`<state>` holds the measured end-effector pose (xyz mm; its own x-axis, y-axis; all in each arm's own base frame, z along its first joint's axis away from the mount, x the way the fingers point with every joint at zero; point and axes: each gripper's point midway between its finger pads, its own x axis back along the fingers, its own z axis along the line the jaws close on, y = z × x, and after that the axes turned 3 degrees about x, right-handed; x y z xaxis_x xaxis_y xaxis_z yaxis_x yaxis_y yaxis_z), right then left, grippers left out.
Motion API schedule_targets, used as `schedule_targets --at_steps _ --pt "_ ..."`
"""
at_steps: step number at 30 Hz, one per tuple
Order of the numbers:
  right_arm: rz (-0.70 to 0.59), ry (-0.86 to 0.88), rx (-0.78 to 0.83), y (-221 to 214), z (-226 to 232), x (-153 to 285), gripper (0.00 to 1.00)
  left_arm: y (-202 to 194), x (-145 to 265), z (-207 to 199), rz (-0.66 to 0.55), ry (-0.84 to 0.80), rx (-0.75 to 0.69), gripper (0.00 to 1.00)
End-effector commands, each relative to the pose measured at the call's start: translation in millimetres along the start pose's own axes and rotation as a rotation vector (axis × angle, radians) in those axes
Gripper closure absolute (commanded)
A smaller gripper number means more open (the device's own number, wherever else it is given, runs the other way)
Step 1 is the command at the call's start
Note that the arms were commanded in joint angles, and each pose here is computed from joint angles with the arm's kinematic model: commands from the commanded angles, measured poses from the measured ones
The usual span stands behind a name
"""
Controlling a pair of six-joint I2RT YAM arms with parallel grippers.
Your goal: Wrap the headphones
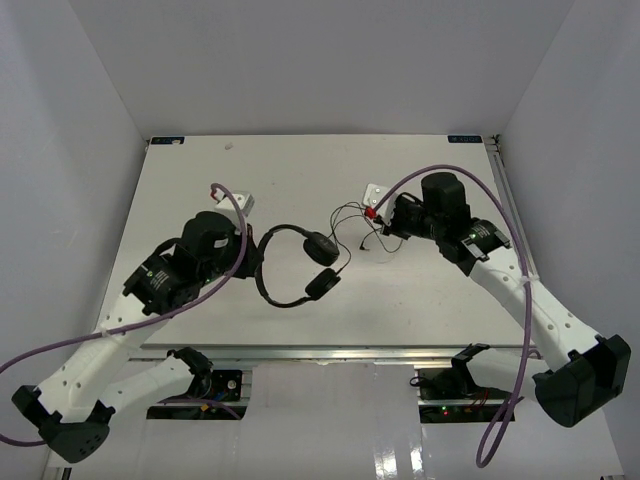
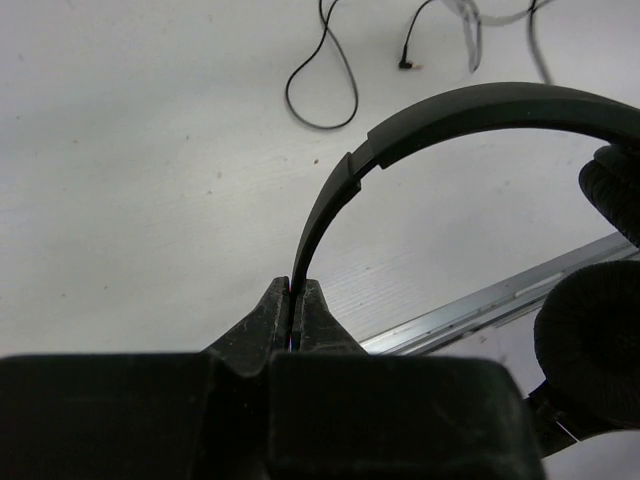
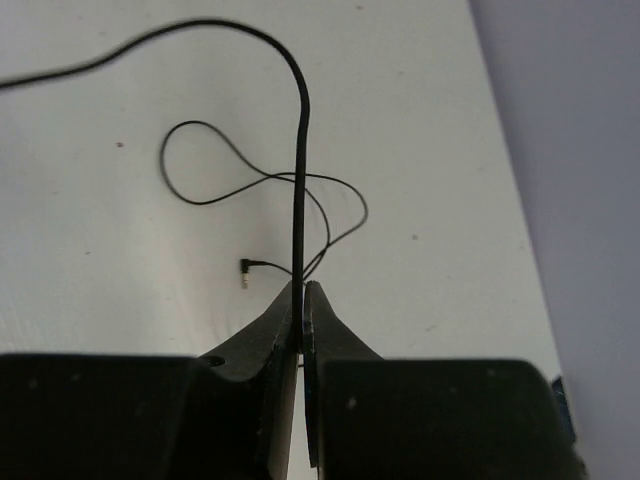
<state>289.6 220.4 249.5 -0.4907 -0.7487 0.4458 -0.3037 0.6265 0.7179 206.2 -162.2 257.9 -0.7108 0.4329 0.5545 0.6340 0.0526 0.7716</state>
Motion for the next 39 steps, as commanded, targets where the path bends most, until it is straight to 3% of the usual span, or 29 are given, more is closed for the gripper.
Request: schedule_targets --at_steps 1,8,15,30,39 --pt "-0.048 -0.226 0.130 55 -64 50 0.92 -2 -21 1 0.004 -0.002 -0.078 1.00" --pt "-0.244 -0.213 0.368 130 -74 88 0.92 -6 -60 -6 0.084 -0.013 -0.148 1.00" --pt "-0.371 -0.163 0.421 167 -64 102 0.92 -2 -80 -20 0.093 -0.062 -0.164 1.00" --pt "-0.400 -0.063 0.392 182 -47 53 0.92 3 -101 -46 0.122 -0.174 -0.186 1.00" --pt "-0.399 -0.131 0.362 198 -67 48 0.92 -3 -108 -44 0.127 -0.175 -0.177 1.00"
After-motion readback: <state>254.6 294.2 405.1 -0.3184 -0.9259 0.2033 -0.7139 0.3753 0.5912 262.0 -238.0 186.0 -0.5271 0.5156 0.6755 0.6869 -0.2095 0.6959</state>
